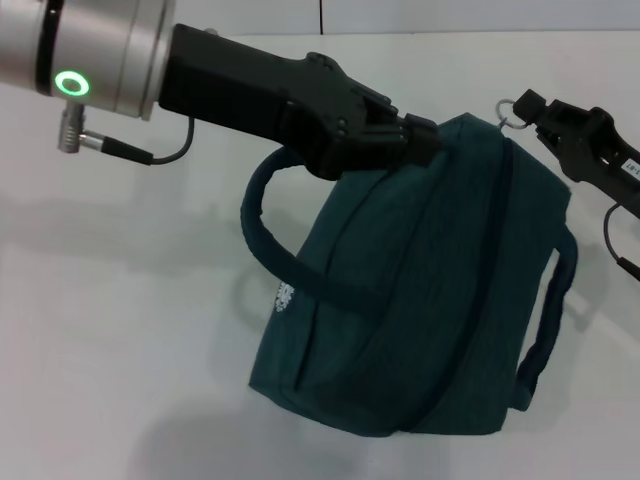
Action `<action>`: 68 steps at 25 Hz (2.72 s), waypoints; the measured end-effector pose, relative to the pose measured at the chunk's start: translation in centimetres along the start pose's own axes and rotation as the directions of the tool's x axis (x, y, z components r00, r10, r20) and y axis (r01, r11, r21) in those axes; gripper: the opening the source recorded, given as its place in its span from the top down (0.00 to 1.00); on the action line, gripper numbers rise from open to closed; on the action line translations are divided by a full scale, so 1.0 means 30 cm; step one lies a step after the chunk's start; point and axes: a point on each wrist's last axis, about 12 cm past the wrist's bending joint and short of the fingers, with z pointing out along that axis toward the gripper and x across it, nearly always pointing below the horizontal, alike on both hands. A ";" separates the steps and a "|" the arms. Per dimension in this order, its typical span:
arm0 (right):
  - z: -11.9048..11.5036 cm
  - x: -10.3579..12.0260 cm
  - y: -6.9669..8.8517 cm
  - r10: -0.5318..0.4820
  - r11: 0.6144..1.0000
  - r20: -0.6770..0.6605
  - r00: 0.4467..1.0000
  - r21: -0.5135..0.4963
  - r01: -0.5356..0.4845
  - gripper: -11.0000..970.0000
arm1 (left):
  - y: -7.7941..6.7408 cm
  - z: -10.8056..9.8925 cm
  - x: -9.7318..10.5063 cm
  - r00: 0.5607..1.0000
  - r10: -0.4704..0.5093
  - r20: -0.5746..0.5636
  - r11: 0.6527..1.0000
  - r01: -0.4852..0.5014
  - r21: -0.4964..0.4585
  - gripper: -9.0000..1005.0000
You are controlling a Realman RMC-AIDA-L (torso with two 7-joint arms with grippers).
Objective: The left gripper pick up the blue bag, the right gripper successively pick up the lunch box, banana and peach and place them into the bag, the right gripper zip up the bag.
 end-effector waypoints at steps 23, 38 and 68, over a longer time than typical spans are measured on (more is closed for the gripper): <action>0.060 0.003 0.049 -0.168 0.982 -0.040 0.985 -0.097 0.163 0.82 | 0.114 -0.045 0.061 0.991 -0.099 0.086 0.983 0.111 -0.147 0.92; 0.026 -0.018 0.028 -0.159 0.986 0.009 0.987 -0.052 0.159 0.22 | 0.246 -0.142 0.122 0.963 -0.131 0.235 0.919 0.207 -0.336 0.92; 0.002 -0.020 0.213 -0.678 0.611 -0.024 0.735 -0.575 0.545 0.09 | 0.096 -0.341 0.246 0.906 0.073 0.417 0.959 0.052 -0.280 0.27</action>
